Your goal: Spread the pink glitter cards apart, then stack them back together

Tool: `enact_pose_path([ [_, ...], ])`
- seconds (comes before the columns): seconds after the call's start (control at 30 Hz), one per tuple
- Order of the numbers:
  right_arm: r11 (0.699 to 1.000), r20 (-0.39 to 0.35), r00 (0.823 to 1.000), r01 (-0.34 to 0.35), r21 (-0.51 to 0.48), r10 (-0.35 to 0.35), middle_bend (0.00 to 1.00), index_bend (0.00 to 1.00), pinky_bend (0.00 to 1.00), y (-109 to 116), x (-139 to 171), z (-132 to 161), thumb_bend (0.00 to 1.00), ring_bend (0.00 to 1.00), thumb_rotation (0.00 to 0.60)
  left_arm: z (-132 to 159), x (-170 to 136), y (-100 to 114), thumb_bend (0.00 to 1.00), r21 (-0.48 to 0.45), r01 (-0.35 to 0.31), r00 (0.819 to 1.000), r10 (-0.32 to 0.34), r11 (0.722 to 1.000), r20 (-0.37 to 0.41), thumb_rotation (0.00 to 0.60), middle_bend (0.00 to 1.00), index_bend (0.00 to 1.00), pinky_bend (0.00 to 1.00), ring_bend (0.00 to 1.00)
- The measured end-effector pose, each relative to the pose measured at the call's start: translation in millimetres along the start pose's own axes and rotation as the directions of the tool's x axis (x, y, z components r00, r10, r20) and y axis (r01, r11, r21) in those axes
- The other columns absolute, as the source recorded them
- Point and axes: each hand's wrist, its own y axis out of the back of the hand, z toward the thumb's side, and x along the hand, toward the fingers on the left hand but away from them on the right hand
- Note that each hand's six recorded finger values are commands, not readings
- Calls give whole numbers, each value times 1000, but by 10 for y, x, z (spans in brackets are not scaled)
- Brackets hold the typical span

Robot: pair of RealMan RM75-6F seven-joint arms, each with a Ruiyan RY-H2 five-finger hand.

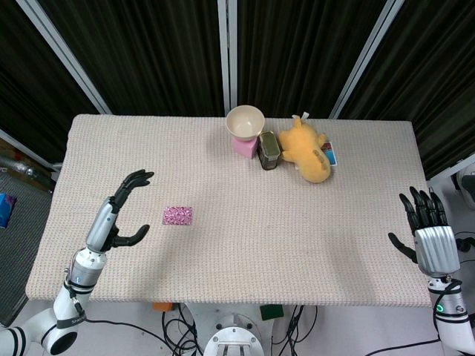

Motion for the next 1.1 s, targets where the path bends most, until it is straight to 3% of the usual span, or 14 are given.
enact_pose_path([
  [0.53,1000,21,1000,17,-20,-16,0,0,0,58,36,-57,427,0,600,-45,-13,-56,263,33,37,999,-36,999,-27,296,130,117,216,80],
  [0.57,1000,22,1000,19,-22,-18,0,0,0,65,37,-59,426,0,600,-45,-12,-54,263,37,38,999,-37,999,-28,319,130,117,216,79],
  [0.67,999,28,999,24,-24,-23,0,0,0,88,47,-71,427,0,600,-60,-14,-38,263,70,39,999,-36,997,-35,470,130,104,230,86],
  [0.7,999,30,999,25,-25,-24,0,0,0,95,49,-77,427,0,600,-69,-17,-32,264,86,39,999,-35,996,-40,533,129,88,265,105],
  [0.77,999,36,999,29,-29,-28,0,0,0,110,54,-91,427,0,600,-98,-32,-15,272,132,36,998,-28,991,-58,596,126,63,346,145],
  [0.93,997,48,998,48,-53,-45,0,0,0,177,59,-118,427,0,600,-194,-117,-14,352,230,72,989,-39,971,-144,600,166,51,473,255],
  [1.03,996,55,997,65,-62,-62,0,0,0,238,62,-132,427,0,600,-256,-171,-24,383,297,122,978,-63,947,-198,600,344,61,634,444],
  [1.1,995,60,996,74,-72,-70,0,0,0,271,63,-141,426,0,600,-298,-208,-39,384,354,169,968,-87,920,-236,600,501,122,712,571],
])
